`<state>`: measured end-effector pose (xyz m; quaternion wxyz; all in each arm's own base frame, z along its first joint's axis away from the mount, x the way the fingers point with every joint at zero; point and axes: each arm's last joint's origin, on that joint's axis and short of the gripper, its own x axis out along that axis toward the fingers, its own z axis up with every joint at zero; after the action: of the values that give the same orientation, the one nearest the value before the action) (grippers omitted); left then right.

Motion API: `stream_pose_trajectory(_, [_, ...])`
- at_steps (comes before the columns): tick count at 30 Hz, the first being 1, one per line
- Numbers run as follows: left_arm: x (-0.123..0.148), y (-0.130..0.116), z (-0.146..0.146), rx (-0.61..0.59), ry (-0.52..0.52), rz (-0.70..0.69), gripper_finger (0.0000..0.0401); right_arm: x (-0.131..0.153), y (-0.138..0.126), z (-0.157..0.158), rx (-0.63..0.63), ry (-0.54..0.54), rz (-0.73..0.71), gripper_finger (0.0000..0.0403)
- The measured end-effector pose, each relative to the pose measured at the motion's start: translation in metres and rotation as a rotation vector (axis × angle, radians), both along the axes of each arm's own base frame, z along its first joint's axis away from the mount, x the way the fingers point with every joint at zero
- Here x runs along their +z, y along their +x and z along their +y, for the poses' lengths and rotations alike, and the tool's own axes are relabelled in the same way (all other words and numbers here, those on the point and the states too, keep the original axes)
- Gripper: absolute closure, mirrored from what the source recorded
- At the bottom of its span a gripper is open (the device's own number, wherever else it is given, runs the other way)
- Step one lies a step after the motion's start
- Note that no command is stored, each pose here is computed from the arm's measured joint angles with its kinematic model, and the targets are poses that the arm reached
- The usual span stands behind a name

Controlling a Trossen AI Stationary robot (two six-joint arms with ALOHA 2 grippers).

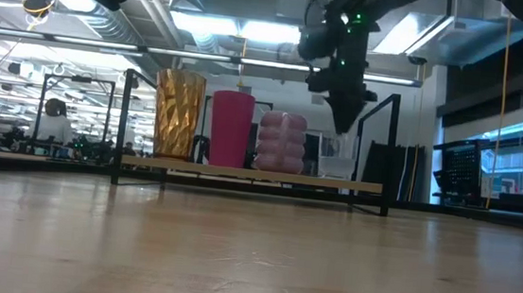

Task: Stack small to large cups/mugs on shelf
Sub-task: Return to Home Position

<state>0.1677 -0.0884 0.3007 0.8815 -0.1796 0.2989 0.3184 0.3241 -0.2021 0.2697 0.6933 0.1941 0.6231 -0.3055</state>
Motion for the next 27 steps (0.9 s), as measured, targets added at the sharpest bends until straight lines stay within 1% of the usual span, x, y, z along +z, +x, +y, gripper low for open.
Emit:
stream_pose_trajectory(3, [0.0, 0.0, 0.0, -0.003, -0.007, 0.004, 0.0299, 0.015, 0.004, -0.001, 0.019, -0.047, -0.032, 0.0336])
stream_pose_trajectory(7, [0.0, 0.0, 0.0, 0.008, -0.019, -0.003, 0.0299, 0.037, 0.008, 0.001, 0.03, -0.066, -0.097, 0.0336])
stream_pose_trajectory(9, [0.0, 0.0, 0.0, 0.008, -0.019, -0.004, 0.0299, 0.053, 0.012, 0.005, 0.047, -0.094, -0.142, 0.0336])
stream_pose_trajectory(11, [0.0, 0.0, 0.0, 0.009, -0.02, -0.004, 0.0299, 0.077, 0.017, 0.015, 0.081, -0.136, -0.205, 0.0336])
stream_pose_trajectory(14, [0.0, 0.0, 0.0, 0.01, -0.021, -0.005, 0.0299, 0.13, 0.014, 0.045, 0.113, -0.292, -0.314, 0.0336])
stream_pose_trajectory(16, [0.0, 0.0, 0.0, 0.01, -0.021, -0.005, 0.0299, 0.177, -0.003, 0.078, 0.157, -0.373, -0.451, 0.0336])
stream_pose_trajectory(18, [0.0, 0.0, 0.0, 0.013, -0.015, -0.009, 0.0299, 0.22, -0.031, 0.118, 0.221, -0.411, -0.611, 0.0336])
stream_pose_trajectory(19, [0.0, 0.0, 0.0, 0.018, -0.005, -0.02, 0.0299, 0.235, -0.046, 0.136, 0.239, -0.429, -0.676, 0.0336])
stream_pose_trajectory(21, [0.002, 0.001, 0.001, 0.04, 0.034, -0.06, 0.0299, 0.255, -0.077, 0.168, 0.247, -0.492, -0.76, 0.0336])
stream_pose_trajectory(23, [0.004, 0.002, 0.001, 0.06, 0.099, -0.115, 0.0299, 0.261, -0.106, 0.192, 0.206, -0.581, -0.778, 0.0336])
stream_pose_trajectory(24, [0.006, 0.002, 0.0, 0.065, 0.137, -0.144, 0.0299, 0.259, -0.12, 0.203, 0.171, -0.602, -0.786, 0.0336])
stream_pose_trajectory(26, [0.008, 0.0, -0.004, 0.082, 0.196, -0.206, 0.0299, 0.243, -0.139, 0.224, 0.128, -0.585, -0.802, 0.0336])
stream_pose_trajectory(27, [0.006, -0.002, -0.006, 0.094, 0.215, -0.245, 0.0299, 0.229, -0.144, 0.234, 0.109, -0.578, -0.8, 0.0336])
